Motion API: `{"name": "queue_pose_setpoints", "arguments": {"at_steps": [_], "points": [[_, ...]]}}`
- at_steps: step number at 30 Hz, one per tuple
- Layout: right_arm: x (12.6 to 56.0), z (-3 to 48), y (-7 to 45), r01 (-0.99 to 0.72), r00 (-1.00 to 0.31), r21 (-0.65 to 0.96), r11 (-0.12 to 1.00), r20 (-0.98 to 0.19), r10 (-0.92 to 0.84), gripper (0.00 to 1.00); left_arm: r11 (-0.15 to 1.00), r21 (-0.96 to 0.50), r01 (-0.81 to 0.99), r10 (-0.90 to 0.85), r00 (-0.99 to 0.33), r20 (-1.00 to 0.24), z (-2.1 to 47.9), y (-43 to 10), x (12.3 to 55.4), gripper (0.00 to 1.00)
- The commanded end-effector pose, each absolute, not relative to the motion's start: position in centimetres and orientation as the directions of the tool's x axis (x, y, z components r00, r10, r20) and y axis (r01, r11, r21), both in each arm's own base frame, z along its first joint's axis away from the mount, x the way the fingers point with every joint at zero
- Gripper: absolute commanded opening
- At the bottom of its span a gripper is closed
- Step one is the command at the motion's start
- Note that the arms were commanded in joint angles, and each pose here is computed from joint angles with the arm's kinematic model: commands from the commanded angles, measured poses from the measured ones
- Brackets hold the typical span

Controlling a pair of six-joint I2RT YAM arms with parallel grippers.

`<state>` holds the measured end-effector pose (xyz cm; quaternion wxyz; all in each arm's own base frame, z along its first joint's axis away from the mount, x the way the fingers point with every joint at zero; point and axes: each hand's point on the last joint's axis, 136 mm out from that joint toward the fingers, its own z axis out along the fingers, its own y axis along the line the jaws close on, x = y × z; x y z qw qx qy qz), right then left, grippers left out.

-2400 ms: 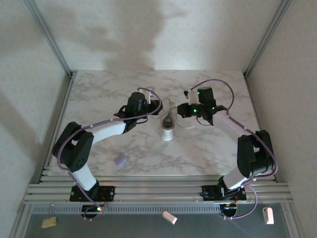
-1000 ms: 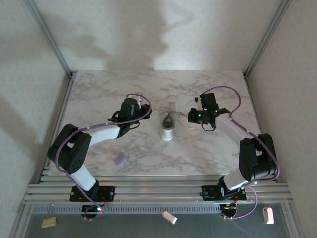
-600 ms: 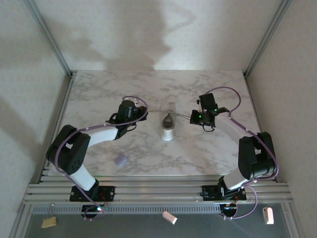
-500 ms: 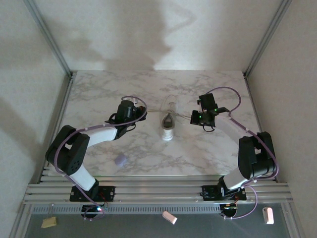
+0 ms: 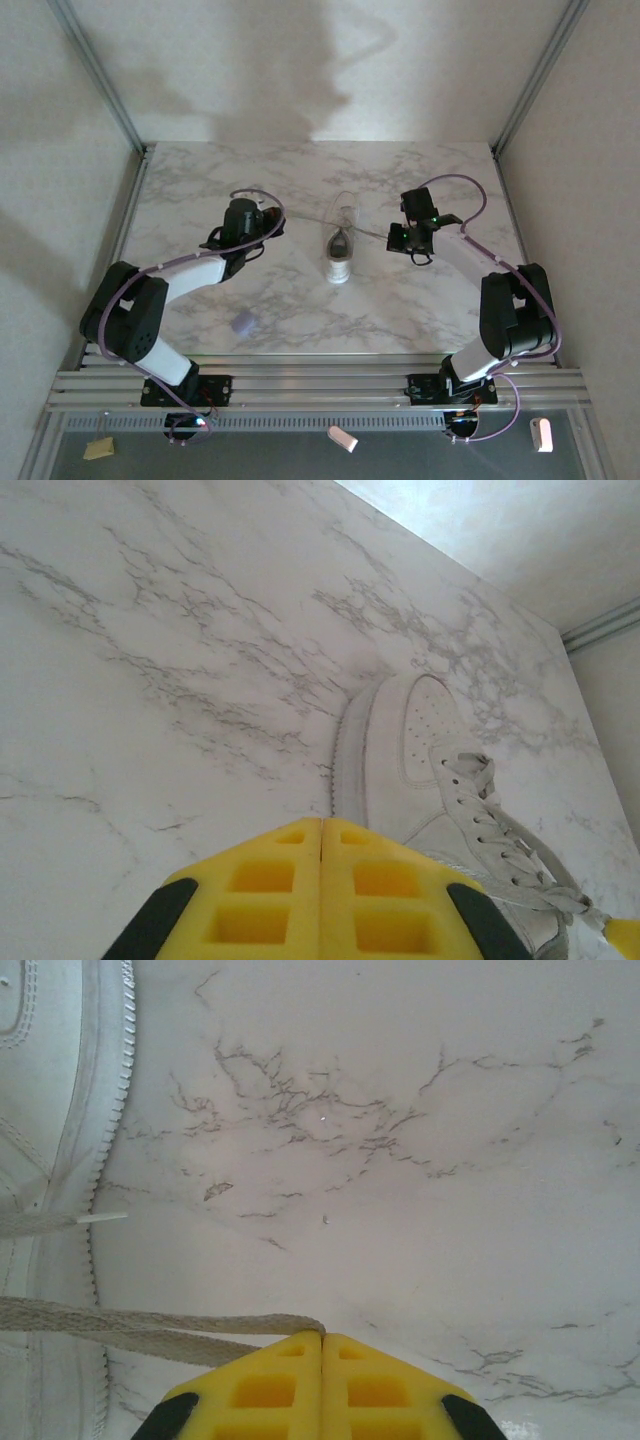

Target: Tie the shoes

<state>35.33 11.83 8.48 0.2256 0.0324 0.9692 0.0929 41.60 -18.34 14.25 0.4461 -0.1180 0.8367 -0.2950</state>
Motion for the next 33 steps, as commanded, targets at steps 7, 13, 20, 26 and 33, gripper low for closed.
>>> {"name": "queue_pose_setpoints", "arguments": {"at_steps": [7,13,20,26,33], "points": [[35.6,8.4,10.7,0.065,-0.901,0.141,0.988,-0.417,0.118,0.00,0.815,-0.579,-0.017,-0.504,-0.512,-0.695,14.5,-14.0,41.7,0.00],[35.7,8.7,11.4,0.043,-0.895,0.178,0.983,-0.430,0.117,0.00,0.798,-0.602,0.014,-0.504,-0.533,-0.680,14.1,-14.6,41.4,0.00],[35.5,11.6,16.6,-0.183,-0.866,0.411,0.893,-0.497,0.051,0.00,0.727,-0.643,0.242,-0.425,-0.577,-0.697,16.1,-19.4,40.7,0.27],[34.9,12.3,16.8,-0.205,-0.854,0.386,0.900,-0.520,0.029,0.00,0.747,-0.554,0.367,-0.283,-0.579,-0.765,16.8,-24.5,39.2,0.57],[34.0,10.8,15.5,-0.150,-0.875,0.311,0.939,-0.483,0.020,0.00,0.765,-0.524,0.376,-0.245,-0.582,-0.775,15.7,-27.0,38.3,0.66]]}}
